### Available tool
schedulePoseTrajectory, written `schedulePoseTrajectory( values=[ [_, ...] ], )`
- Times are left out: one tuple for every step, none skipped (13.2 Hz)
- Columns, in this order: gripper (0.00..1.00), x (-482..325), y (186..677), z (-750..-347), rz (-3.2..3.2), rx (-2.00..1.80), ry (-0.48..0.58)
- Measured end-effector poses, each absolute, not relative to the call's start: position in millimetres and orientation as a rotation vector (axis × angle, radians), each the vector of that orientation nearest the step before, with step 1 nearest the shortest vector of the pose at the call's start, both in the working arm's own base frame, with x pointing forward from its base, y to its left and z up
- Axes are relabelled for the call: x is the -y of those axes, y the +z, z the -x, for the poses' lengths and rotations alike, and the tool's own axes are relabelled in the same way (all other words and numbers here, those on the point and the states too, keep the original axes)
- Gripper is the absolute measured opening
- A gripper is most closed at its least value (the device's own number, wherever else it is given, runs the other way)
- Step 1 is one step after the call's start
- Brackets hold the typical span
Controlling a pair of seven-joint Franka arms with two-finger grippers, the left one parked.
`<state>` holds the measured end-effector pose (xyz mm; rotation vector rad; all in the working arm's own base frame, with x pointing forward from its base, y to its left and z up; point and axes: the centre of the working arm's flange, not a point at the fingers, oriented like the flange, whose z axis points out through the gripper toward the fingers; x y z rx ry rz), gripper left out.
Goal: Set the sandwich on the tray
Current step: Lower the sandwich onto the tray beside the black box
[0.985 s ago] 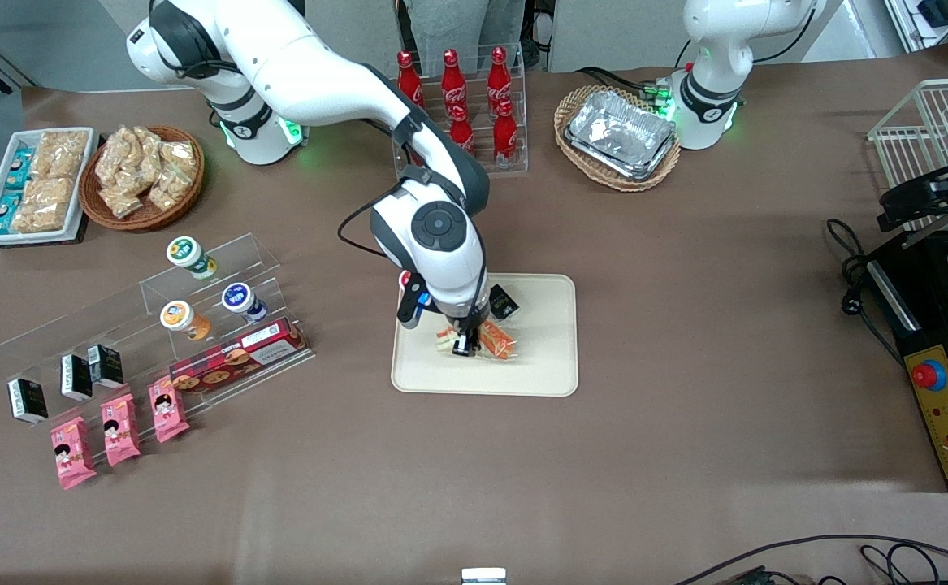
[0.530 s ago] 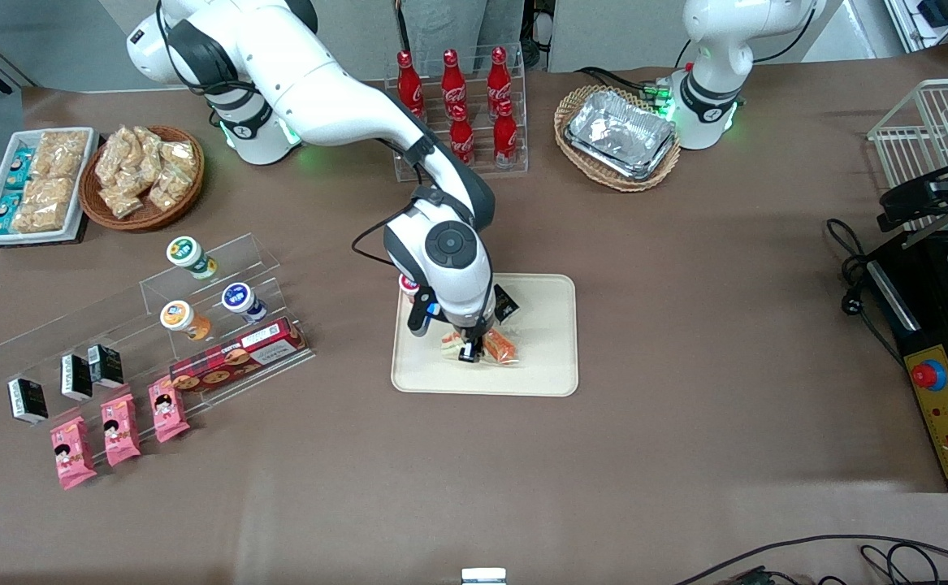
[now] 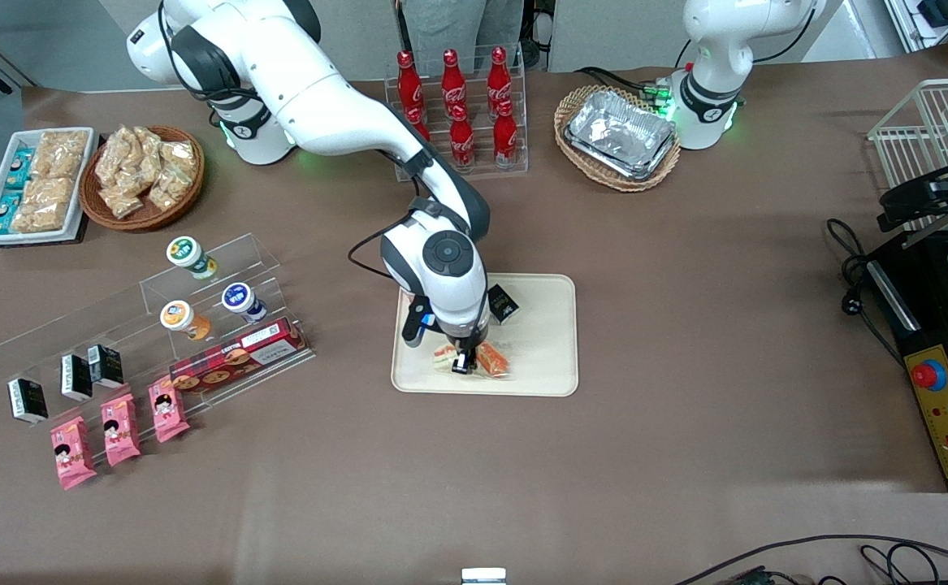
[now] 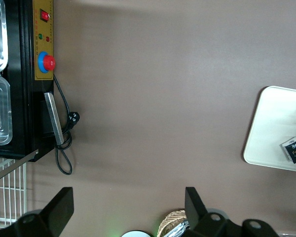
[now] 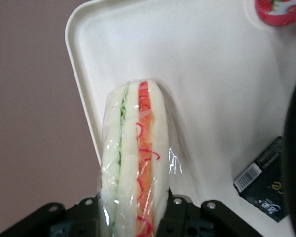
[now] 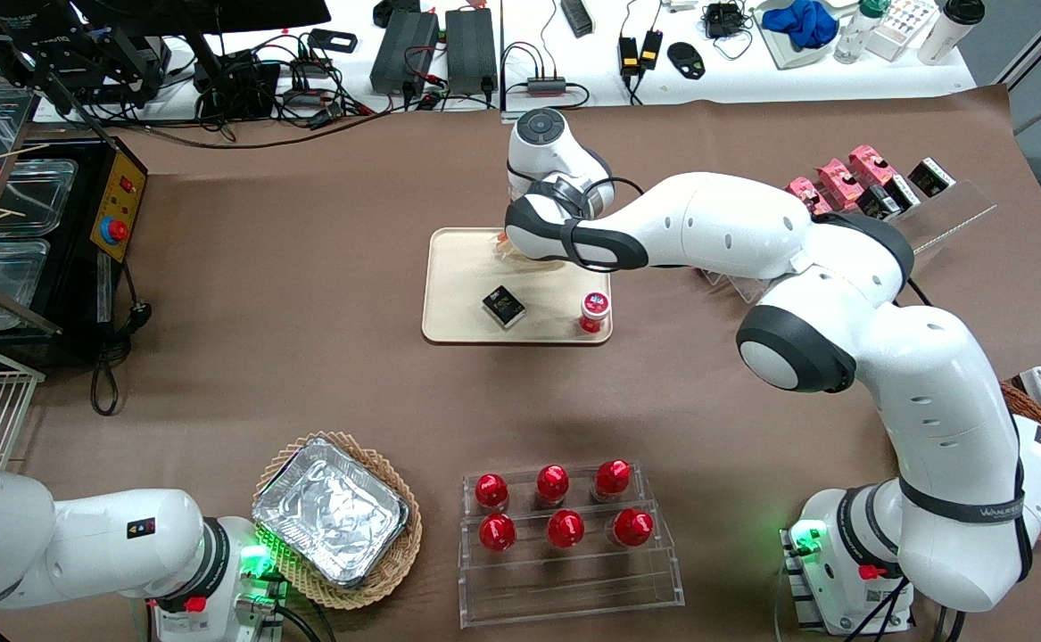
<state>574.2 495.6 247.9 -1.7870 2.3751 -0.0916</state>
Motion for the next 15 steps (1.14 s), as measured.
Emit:
schedulePoseTrajectory(
  values=[
    [0.41,-496.5,245.3,-574.7,1.790,-2.360,-0.103],
    [0.41,-497.4,243.3,-575.0,1.795,-2.344,-0.116],
    [0.41,-499.0,241.4,-575.1,1.800,-2.324,-0.128],
    [0.41,-501.0,238.9,-574.4,1.807,-2.306,-0.137],
    [0.41,-502.9,236.5,-573.2,1.820,-2.290,-0.143],
    [0.41,-504.2,234.3,-572.2,1.843,-2.269,-0.148],
    [0.41,-504.5,232.4,-572.0,1.861,-2.254,-0.152],
    [0.41,-504.5,231.1,-572.1,1.872,-2.244,-0.154],
    [0.41,-504.6,229.7,-572.1,1.880,-2.236,-0.155],
    [0.42,-504.9,227.8,-572.4,1.883,-2.227,-0.156],
    [0.42,-505.2,225.7,-572.7,1.882,-2.220,-0.155],
    [0.47,-505.4,224.6,-572.8,1.881,-2.215,-0.156],
    [0.49,-505.3,223.8,-573.3,1.881,-2.211,-0.156],
    [0.54,-503.8,222.8,-574.9,1.877,-2.211,-0.158],
    [0.63,-501.0,221.6,-577.6,1.870,-2.212,-0.160]
  ],
)
